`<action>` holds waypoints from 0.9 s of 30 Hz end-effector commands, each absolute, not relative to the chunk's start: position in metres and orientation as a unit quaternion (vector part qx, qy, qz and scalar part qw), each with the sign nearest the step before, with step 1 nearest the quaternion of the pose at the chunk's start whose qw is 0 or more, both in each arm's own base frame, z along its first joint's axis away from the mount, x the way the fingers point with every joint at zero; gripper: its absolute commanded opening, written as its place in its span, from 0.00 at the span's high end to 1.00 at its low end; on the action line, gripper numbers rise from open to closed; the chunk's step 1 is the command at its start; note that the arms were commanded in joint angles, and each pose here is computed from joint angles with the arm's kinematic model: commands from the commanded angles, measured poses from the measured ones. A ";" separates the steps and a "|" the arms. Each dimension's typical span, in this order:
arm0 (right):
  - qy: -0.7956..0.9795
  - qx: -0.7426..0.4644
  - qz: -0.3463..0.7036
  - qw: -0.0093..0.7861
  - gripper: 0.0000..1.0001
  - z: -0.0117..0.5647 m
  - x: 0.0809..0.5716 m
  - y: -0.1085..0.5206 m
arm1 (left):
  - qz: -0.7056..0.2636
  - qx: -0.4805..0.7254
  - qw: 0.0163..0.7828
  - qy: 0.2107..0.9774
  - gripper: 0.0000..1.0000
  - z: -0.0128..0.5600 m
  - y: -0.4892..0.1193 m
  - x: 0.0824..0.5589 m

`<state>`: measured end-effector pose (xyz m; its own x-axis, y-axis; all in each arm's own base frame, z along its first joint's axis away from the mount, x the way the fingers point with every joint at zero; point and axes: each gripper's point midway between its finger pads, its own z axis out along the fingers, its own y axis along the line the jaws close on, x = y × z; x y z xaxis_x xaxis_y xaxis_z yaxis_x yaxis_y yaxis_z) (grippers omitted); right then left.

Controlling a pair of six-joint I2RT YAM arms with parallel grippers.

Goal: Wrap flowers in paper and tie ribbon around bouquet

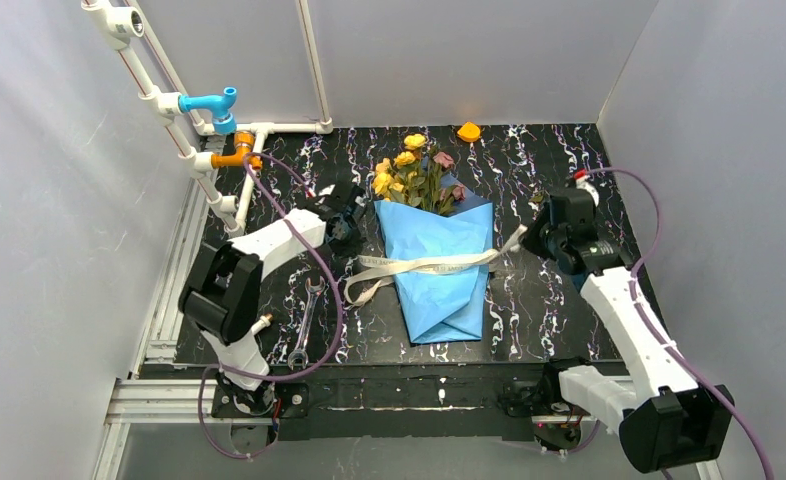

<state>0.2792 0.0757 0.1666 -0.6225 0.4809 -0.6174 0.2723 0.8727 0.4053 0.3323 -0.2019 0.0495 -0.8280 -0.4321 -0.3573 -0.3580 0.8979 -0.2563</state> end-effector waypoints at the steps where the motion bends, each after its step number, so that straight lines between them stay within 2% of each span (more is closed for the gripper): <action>1: 0.847 0.259 0.096 0.454 0.99 0.215 0.322 0.047 | -0.041 -0.198 0.241 0.949 1.00 0.080 -0.156 0.319; 7: 0.804 0.341 0.023 0.486 0.99 0.237 0.348 -0.012 | -0.015 -0.206 0.231 0.951 1.00 0.082 -0.117 0.300; 12: 0.733 0.407 -0.058 0.542 0.99 0.283 0.335 -0.068 | 0.000 -0.216 0.225 0.950 1.00 0.080 -0.097 0.285; 15: 0.695 0.428 -0.119 0.566 0.99 0.303 0.326 -0.093 | -0.029 -0.216 0.215 0.952 1.00 0.077 -0.107 0.284; 19: 0.710 0.428 -0.124 0.545 0.99 0.275 0.332 -0.091 | -0.106 -0.202 0.202 0.952 1.00 0.075 -0.140 0.290; 20: 0.728 0.419 -0.114 0.530 0.88 0.260 0.335 -0.085 | -0.123 -0.192 0.200 0.953 1.00 0.075 -0.150 0.291; 21: 0.747 0.409 -0.102 0.515 0.69 0.244 0.336 -0.077 | -0.133 -0.181 0.199 0.954 1.00 0.076 -0.159 0.292; 22: 0.763 0.400 -0.092 0.499 0.41 0.227 0.336 -0.071 | -0.137 -0.168 0.198 0.956 1.00 0.076 -0.167 0.293; 23: 0.778 0.392 -0.083 0.484 0.23 0.212 0.334 -0.065 | -0.139 -0.158 0.197 0.958 1.00 0.076 -0.174 0.292; 25: 0.806 0.375 -0.061 0.454 0.05 0.184 0.325 -0.052 | -0.143 -0.143 0.195 0.960 1.00 0.074 -0.187 0.292; 27: 0.821 0.365 -0.041 0.438 0.02 0.170 0.316 -0.043 | -0.159 -0.135 0.183 0.961 1.00 0.070 -0.202 0.289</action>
<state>0.3270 -0.0640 0.2015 -0.2480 0.5309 -0.8103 0.6905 0.6836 0.2365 0.2923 -0.1695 0.0681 -0.8712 -0.3442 -0.3500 -0.2492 0.9244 -0.2887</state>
